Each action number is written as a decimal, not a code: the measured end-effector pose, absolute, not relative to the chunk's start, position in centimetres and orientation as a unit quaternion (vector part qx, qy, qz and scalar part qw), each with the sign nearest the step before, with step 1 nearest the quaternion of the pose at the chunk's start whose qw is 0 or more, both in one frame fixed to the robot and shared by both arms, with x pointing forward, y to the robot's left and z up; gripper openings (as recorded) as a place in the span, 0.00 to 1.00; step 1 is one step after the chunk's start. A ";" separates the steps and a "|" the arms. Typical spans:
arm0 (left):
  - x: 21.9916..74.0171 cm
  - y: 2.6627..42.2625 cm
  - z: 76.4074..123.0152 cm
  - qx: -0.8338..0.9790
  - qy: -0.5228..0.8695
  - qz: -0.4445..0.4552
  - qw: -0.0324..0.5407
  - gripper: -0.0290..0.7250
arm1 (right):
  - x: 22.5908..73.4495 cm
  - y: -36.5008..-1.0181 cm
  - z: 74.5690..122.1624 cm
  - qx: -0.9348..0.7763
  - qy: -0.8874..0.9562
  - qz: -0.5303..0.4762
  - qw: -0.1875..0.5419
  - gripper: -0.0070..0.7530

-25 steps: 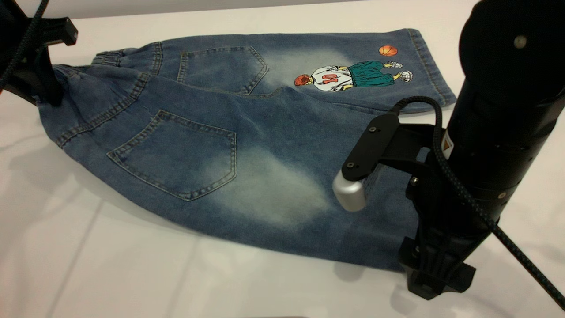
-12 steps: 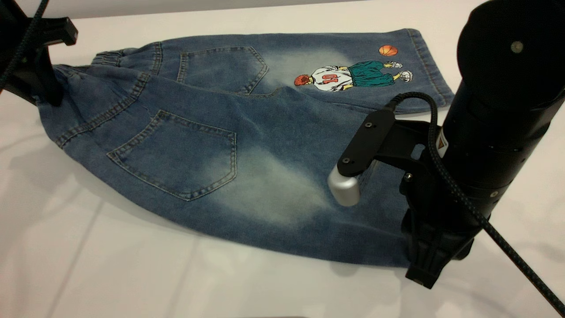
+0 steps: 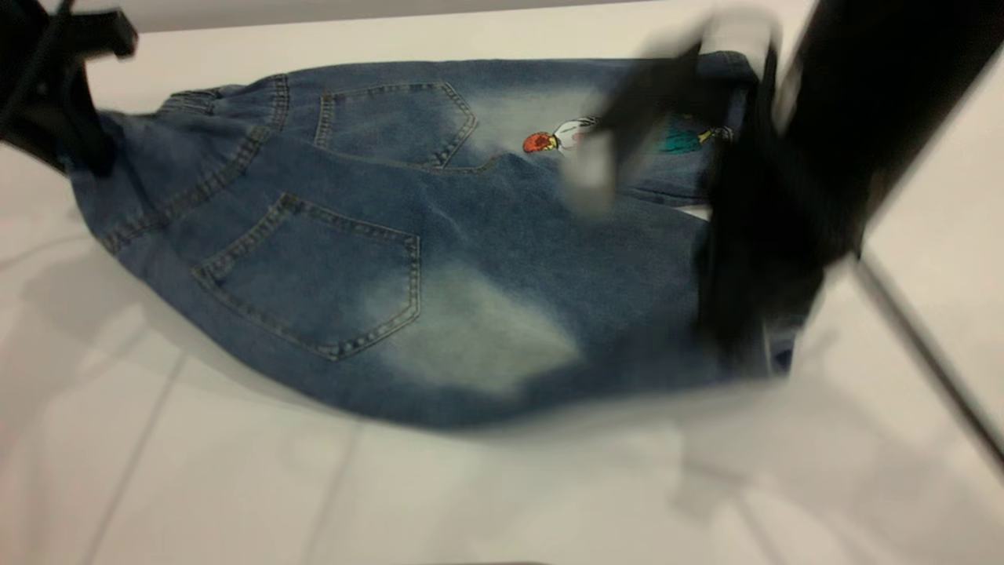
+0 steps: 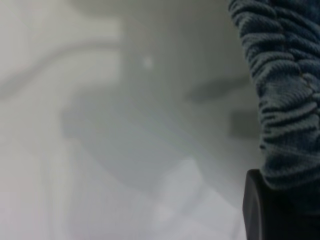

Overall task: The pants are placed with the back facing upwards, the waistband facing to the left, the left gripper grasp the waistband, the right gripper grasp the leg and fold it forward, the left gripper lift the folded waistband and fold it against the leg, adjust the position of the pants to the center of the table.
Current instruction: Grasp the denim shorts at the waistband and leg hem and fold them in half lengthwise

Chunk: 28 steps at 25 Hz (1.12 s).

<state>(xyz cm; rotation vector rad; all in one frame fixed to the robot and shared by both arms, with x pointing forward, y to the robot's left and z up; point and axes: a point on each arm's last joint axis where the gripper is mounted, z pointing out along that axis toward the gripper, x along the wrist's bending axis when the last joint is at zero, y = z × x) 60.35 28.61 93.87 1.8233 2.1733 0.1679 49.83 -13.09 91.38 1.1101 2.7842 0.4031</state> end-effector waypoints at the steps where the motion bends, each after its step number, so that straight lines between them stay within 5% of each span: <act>1: 60.6 28.6 94.3 0.635 0.756 0.057 0.150 0.16 | 50.6 -13.7 92.4 0.381 0.911 0.142 0.069 0.04; 13: 62.6 27.7 97.7 0.602 0.771 0.031 0.205 0.16 | 59.2 -23.2 99.9 0.523 0.812 0.197 0.169 0.04; 28: 64.8 26.5 96.4 0.473 0.824 -0.018 0.311 0.16 | 63.0 -23.1 97.6 0.515 0.822 0.184 0.157 0.04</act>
